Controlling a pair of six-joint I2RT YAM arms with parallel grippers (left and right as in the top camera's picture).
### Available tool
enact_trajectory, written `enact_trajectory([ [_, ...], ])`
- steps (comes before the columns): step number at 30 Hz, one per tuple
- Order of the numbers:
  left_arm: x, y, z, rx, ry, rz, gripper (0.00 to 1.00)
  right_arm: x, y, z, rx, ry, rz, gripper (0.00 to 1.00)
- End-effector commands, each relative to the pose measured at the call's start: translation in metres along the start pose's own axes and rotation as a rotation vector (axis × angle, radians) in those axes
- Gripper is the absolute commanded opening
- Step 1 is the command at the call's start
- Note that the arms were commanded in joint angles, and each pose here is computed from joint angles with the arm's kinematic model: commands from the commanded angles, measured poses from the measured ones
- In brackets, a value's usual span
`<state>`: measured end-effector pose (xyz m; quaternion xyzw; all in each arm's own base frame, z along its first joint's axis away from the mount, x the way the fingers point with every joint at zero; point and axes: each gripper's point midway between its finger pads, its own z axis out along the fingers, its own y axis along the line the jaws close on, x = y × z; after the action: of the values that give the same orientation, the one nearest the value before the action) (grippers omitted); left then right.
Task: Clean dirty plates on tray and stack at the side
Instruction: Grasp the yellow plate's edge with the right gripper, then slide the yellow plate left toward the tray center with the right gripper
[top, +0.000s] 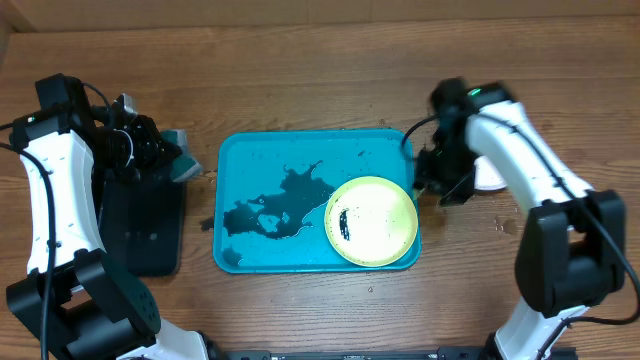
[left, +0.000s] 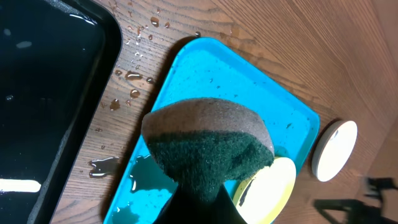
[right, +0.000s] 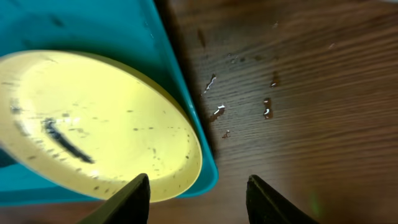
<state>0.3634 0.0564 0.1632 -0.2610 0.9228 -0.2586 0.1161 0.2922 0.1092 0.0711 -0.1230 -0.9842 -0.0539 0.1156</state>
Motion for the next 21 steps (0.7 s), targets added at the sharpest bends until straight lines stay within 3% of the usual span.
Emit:
enact_trajectory([
  [1, 0.0, -0.004, -0.001, 0.02, 0.0, 0.029, 0.04, 0.007, 0.004, 0.02, 0.097, -0.056, 0.014, 0.52],
  [5, 0.0, -0.004, -0.001, 0.02, 0.0, 0.029, 0.04, 0.001, 0.012, 0.029, 0.181, -0.158, -0.075, 0.54],
  [8, 0.0, -0.004, -0.001, 0.02, 0.0, 0.029, 0.04, -0.001, 0.023, 0.03, 0.194, -0.193, -0.192, 0.63],
  [21, 0.0, -0.004, -0.001, 0.02, 0.0, 0.029, 0.04, 0.01, 0.028, 0.037, 0.154, -0.142, -0.194, 0.66],
])
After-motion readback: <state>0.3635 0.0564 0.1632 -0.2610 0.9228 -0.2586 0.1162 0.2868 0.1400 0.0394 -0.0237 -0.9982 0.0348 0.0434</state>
